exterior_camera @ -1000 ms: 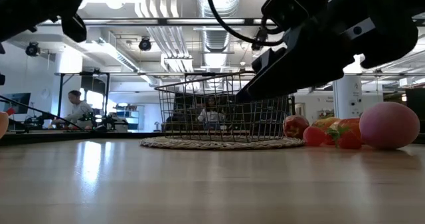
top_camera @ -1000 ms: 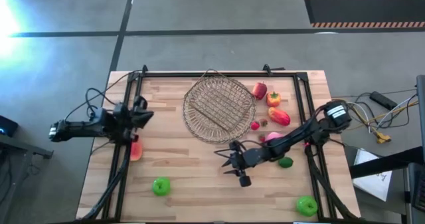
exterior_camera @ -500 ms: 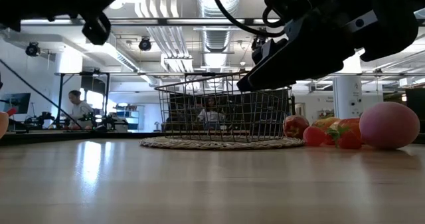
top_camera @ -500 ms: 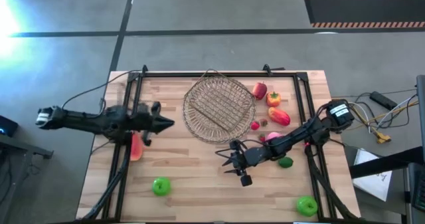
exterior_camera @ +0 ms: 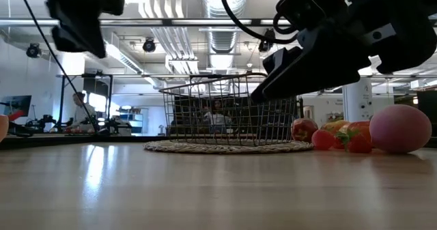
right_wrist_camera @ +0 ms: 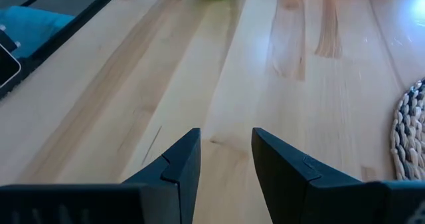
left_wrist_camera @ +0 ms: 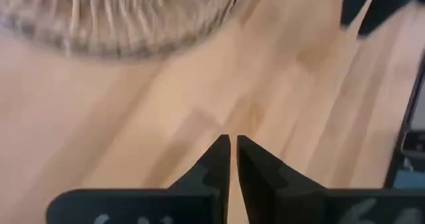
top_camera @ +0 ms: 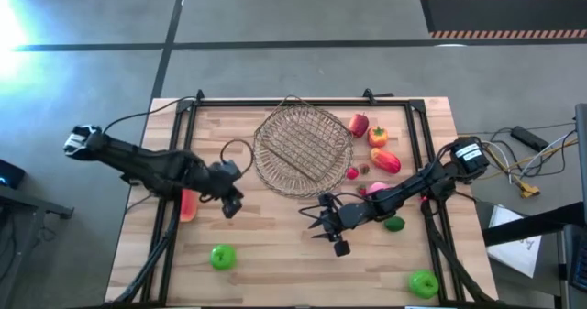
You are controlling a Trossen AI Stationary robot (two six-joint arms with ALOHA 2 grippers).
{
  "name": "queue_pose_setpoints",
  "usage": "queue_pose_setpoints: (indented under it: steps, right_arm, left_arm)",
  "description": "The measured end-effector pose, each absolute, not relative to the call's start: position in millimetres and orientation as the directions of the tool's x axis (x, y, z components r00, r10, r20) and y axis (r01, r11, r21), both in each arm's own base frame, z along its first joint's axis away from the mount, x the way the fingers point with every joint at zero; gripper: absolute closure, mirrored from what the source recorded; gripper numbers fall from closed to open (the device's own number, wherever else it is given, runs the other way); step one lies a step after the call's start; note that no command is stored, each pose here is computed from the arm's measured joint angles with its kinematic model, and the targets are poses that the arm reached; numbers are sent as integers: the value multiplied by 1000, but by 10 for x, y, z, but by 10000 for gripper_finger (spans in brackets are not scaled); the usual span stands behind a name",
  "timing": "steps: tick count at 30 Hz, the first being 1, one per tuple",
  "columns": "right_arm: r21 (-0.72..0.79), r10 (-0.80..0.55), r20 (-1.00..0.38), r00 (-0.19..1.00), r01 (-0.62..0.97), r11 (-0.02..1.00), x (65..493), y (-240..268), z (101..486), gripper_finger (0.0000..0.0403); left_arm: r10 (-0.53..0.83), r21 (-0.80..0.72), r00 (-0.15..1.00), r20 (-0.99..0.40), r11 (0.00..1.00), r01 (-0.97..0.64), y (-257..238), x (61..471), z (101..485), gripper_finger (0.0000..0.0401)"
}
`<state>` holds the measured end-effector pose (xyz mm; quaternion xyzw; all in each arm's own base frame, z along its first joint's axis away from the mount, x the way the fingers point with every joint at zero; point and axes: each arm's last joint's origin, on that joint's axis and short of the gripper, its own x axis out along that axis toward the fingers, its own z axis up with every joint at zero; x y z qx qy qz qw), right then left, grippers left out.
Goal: Build produce basket
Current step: Put the watermelon into the gold wire basket
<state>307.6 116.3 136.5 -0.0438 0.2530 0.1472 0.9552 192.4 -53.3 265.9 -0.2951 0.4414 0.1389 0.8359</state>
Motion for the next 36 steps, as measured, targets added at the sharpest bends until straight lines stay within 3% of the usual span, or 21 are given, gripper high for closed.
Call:
queue_pose_setpoints:
  steps: [12, 19, 27, 36]
  right_arm:
    - [-56, 260, -494, 830, -329, 943, 3065, 1159, 1355, 275]
    - [-92, 264, -475, 839, -345, 934, 3072, 1162, 1370, 275]
    - [-97, 262, -483, 835, -348, 932, 3051, 1154, 1345, 275]
    - [-97, 262, -485, 835, -349, 932, 3043, 1151, 1336, 275]
  left_arm:
    - [-96, -359, 366, -925, 532, -767, -863, 1480, 2568, 380]
    - [-162, -238, 186, -969, 419, -876, -960, 1274, 2530, 298]
    - [-152, -144, 98, -984, 338, -930, -1014, 1164, 2494, 194]
    - [-87, 60, -86, -992, 266, -962, -1021, 1114, 2183, 179]
